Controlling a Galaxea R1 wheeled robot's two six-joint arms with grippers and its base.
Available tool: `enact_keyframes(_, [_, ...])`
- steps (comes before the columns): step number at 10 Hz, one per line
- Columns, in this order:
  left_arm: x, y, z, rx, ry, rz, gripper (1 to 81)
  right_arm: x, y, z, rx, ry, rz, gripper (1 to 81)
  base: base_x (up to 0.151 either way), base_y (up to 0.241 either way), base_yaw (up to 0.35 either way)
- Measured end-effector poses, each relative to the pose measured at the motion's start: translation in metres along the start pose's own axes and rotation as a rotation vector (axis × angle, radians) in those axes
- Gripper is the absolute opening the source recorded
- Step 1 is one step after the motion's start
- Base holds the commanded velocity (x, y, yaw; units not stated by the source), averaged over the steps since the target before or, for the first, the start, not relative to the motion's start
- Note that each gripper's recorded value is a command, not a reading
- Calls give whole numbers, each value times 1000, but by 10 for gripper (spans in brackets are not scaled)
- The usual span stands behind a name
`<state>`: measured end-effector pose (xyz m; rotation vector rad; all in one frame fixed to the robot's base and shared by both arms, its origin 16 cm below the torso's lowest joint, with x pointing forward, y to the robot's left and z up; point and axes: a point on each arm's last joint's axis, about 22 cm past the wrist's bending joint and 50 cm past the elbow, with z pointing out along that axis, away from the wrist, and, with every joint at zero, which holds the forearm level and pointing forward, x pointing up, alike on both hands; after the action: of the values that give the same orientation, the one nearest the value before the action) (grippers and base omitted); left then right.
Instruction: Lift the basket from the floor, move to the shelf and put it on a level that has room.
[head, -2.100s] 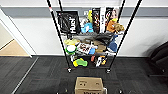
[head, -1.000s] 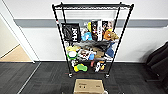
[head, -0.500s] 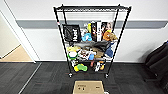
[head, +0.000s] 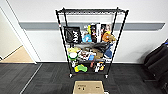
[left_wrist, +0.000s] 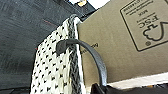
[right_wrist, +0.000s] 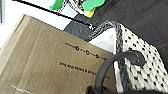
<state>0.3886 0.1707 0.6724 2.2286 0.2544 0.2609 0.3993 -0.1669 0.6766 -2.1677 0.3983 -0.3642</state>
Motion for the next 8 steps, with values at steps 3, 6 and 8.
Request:
enact_keyframes(3, [-19,-5,-3,6,-12,-17,10,-17,6,-5,-8,-10,15,10,0,0,0])
enact_keyframes(6, [-36,-13,-3,13,-29,-34,10,-37,17,-8,-21,-30,37,10,0,0,0])
enact_keyframes(8, [-40,-15,-3,14,-29,-40,10,-39,18,-8,-21,-30,38,10,0,0,0])
